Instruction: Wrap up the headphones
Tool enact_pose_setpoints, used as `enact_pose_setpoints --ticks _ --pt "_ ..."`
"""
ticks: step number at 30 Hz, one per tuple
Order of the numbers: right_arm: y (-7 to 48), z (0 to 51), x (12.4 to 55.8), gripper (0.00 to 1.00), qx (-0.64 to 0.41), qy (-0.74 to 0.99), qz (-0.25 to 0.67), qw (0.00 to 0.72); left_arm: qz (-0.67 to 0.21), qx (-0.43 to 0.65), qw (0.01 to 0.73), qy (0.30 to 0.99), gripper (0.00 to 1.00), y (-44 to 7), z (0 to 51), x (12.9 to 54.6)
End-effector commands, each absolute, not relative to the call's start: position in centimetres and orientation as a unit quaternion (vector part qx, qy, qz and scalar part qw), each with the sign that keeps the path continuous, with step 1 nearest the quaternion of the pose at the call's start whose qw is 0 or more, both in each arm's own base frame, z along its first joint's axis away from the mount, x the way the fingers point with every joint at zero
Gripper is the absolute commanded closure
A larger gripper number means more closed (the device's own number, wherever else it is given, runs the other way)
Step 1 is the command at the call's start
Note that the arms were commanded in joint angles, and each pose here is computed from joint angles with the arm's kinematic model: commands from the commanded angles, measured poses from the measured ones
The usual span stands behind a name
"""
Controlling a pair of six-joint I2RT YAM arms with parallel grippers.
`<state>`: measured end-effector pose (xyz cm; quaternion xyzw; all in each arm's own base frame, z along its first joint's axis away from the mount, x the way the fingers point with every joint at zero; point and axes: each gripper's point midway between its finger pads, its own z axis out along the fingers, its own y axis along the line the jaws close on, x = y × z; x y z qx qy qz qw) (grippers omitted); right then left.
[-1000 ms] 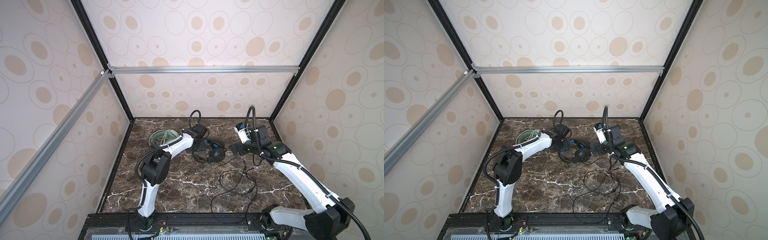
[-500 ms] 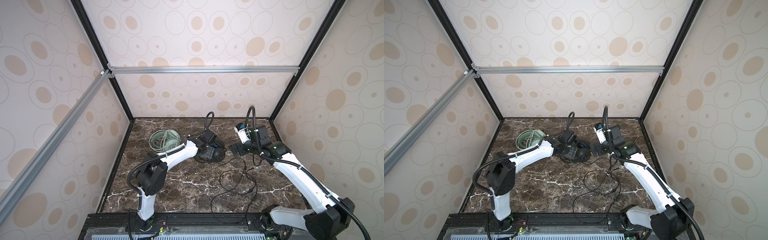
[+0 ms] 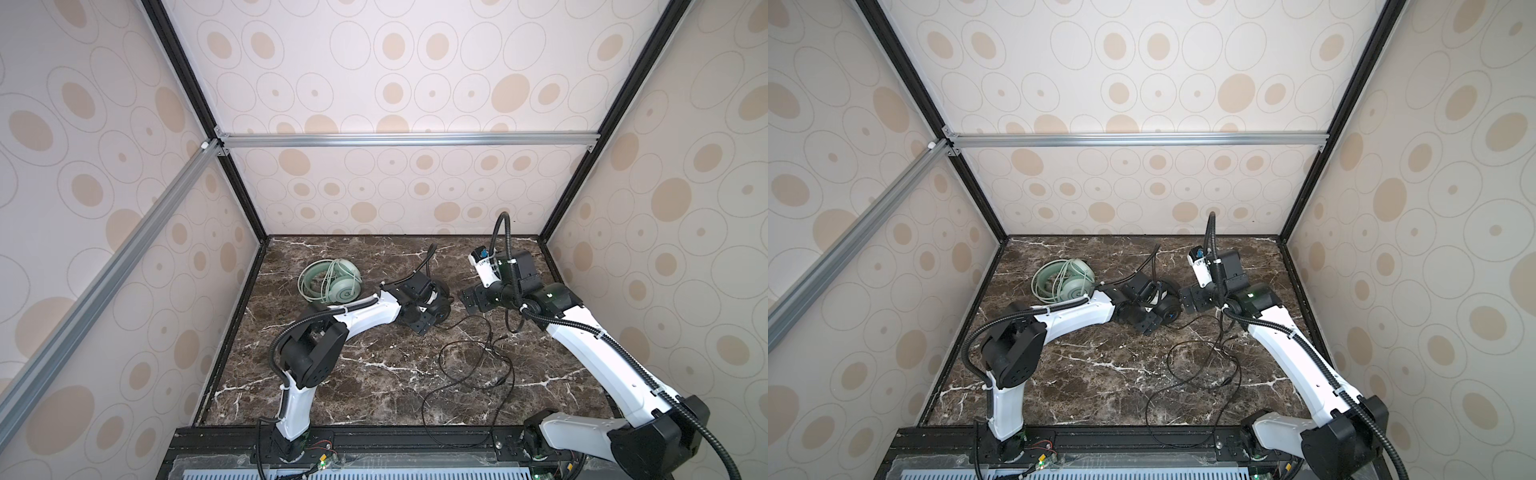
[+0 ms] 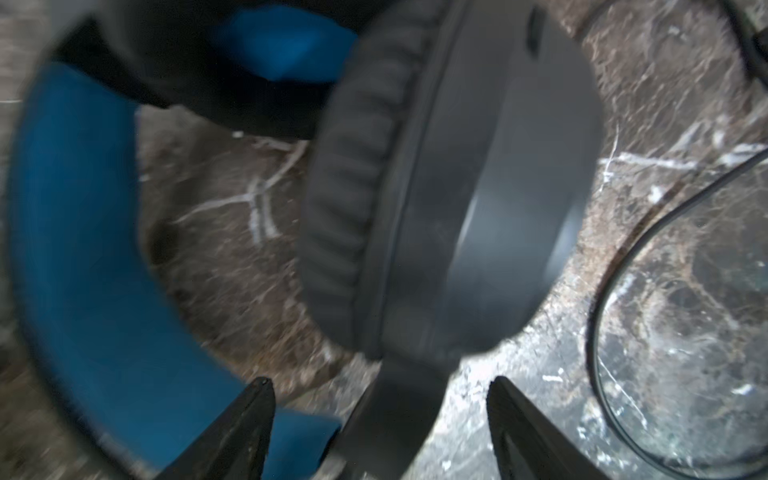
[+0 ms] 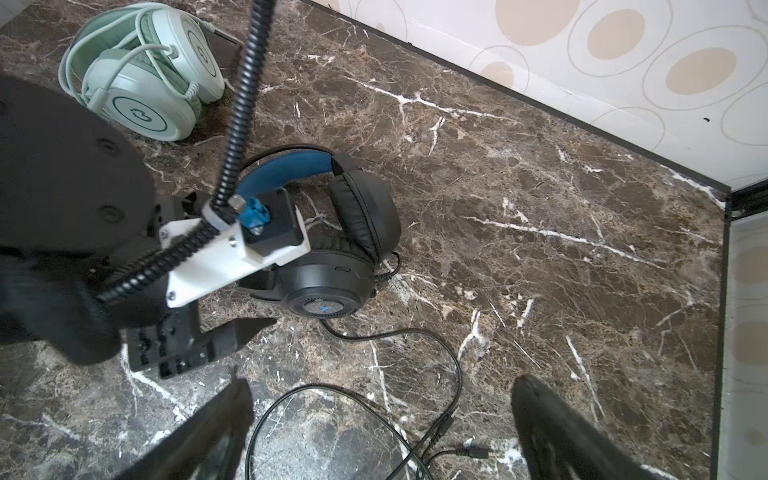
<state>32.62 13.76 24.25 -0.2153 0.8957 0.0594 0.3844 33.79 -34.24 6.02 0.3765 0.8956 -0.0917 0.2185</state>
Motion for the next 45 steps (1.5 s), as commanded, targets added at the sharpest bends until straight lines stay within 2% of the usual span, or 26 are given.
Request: enact_pose_setpoints --ticks 1,5,8,12,18,24,30,34,37,40,45 --pt "13.2 24.0 31.8 0.0 -0.209 0.9 0.059 0.378 -0.124 0.405 0.233 0.875 0.3 -35.8 7.1 34.0" --pt "13.3 24.0 31.8 0.0 -0.204 0.901 0.064 0.377 -0.141 0.412 0.218 0.873 0.45 -36.4 6.1 33.3" --pt "13.3 24.3 31.9 0.0 -0.202 0.902 0.064 0.376 -0.143 0.413 0.224 0.871 0.64 -36.5 6.2 33.5" --pt "13.0 24.9 32.2 0.0 -0.199 0.902 0.057 0.379 -0.157 0.411 0.236 0.866 0.73 -37.2 7.0 33.7" --pt "12.6 26.5 32.1 0.0 -0.185 0.895 0.066 0.4 -0.197 0.401 0.262 0.855 0.99 -39.3 10.5 34.7" --pt "13.4 29.0 30.6 0.0 -0.212 0.849 0.107 0.471 -0.322 0.318 0.281 0.846 1.0 -41.8 18.5 37.4" --pt "12.7 28.6 29.5 0.0 -0.155 0.858 0.137 0.47 -0.432 0.22 0.275 0.83 1.0 -43.0 26.1 39.6" --pt "14.1 28.9 28.4 0.0 -0.143 0.826 0.21 0.504 -0.497 0.15 0.259 0.815 1.0 -44.2 30.6 41.2" --pt "15.5 28.4 27.7 0.0 -0.145 0.805 0.267 0.509 -0.535 0.127 0.253 0.796 1.0 -45.2 34.1 41.5" --pt "16.5 28.7 27.3 0.0 -0.156 0.763 0.308 0.546 -0.57 0.115 0.246 0.776 1.0 -45.7 37.0 41.4" --pt "17.4 29.5 27.7 0.0 -0.189 0.72 0.319 0.587 -0.605 0.141 0.226 0.75 1.0 -45.8 39.1 39.4"
